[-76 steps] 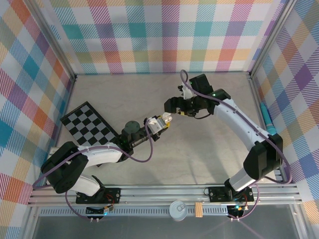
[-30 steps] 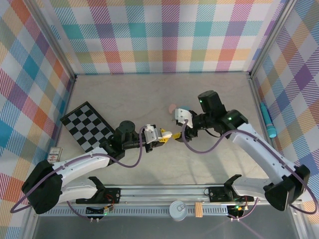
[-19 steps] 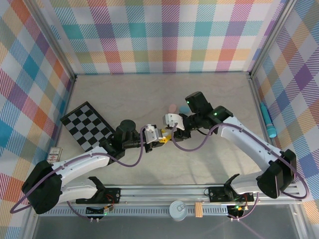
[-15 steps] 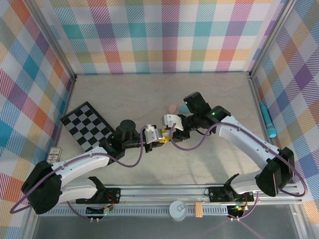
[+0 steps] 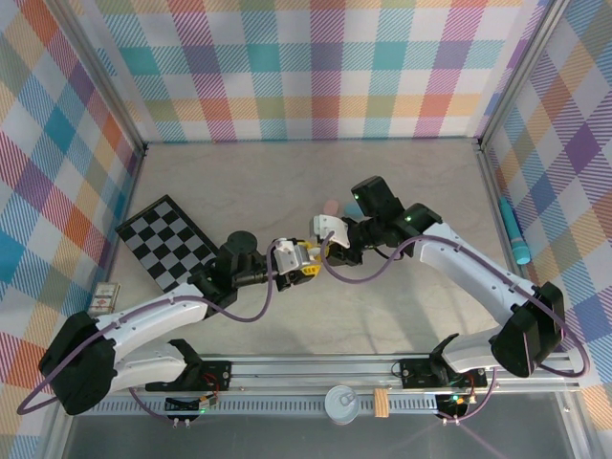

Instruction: Insert wireless bluetooth earbuds into charging case

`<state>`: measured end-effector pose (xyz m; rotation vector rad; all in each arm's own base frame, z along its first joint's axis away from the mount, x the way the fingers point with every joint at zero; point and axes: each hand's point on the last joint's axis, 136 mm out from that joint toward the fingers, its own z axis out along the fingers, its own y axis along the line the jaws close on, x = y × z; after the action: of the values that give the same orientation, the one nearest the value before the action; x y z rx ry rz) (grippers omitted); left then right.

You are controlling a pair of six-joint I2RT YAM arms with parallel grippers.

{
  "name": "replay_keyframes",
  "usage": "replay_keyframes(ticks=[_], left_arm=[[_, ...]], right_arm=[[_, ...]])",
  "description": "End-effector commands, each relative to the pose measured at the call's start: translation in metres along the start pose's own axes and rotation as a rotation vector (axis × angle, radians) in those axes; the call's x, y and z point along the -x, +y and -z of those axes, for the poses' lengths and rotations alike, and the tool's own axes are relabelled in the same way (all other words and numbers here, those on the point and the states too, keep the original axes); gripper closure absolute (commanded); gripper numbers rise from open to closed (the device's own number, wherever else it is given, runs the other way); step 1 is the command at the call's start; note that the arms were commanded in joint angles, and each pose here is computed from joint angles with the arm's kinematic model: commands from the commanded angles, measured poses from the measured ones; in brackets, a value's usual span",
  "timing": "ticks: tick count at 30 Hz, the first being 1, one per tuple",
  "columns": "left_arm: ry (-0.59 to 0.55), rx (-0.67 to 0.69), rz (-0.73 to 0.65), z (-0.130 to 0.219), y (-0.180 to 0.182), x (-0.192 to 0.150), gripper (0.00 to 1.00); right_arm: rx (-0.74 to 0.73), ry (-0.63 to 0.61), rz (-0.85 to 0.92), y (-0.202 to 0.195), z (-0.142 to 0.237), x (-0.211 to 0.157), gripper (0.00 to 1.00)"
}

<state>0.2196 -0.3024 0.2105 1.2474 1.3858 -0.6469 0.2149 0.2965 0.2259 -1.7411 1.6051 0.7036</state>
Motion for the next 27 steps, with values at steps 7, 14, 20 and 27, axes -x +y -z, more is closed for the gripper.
replay_keyframes(ticks=[7,14,20,27], left_arm=[[0.058,0.24,0.04,0.023,0.027,-0.032,0.38],[0.12,0.433,0.079,0.05,0.046,-0.059,0.26],[0.132,0.511,0.115,0.066,0.053,-0.068,0.24],[0.155,0.511,0.113,0.068,0.053,-0.07,0.22]], right_arm=[[-0.125,-0.035,-0.336,-0.051,-0.02,-0.021,0.88],[-0.203,-0.077,-0.773,-0.112,-0.063,-0.041,0.89],[-0.229,-0.057,-1.091,-0.151,-0.118,-0.074,0.89],[-0.227,-0.051,-1.287,-0.175,-0.162,-0.1,0.89]])
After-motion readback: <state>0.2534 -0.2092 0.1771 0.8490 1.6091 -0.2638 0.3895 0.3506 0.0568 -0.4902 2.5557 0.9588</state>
